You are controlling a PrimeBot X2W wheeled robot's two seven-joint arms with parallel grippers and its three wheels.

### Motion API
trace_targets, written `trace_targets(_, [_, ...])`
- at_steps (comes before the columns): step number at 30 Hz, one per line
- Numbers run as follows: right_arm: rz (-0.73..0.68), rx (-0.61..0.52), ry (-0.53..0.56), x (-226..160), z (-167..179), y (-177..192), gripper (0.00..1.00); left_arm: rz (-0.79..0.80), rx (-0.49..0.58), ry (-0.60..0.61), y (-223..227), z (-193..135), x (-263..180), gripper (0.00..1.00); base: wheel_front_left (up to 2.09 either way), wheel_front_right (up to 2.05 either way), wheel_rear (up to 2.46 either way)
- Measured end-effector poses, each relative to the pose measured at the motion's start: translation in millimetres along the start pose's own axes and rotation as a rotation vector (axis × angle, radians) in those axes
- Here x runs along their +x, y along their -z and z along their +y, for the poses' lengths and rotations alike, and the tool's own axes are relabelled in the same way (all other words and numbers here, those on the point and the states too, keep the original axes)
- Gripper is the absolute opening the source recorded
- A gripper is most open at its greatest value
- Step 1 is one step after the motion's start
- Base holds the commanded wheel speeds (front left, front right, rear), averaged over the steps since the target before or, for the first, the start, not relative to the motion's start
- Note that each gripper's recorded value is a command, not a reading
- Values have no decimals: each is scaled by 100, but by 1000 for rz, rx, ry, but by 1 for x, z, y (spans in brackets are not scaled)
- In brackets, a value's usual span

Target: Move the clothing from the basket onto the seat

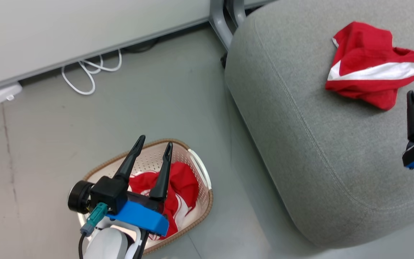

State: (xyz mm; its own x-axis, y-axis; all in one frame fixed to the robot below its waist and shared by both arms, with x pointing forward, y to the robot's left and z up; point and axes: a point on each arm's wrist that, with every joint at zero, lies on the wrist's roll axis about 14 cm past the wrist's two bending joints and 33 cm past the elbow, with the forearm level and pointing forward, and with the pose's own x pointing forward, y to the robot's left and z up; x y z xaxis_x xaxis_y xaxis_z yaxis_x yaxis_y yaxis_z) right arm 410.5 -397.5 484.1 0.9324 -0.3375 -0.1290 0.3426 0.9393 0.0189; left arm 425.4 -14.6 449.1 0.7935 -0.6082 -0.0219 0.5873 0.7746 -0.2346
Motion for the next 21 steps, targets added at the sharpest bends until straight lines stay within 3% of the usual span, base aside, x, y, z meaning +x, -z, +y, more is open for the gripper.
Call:
trace_targets(9, [-72,6,-107,-29,35,-9,100,-65,1,-135,-28,16,-38,100,0,0,0])
trace_targets(21, [-136,37,-297,-57,119,-23,100,-114,1,-343,-42,54,-97,100,0,0,0])
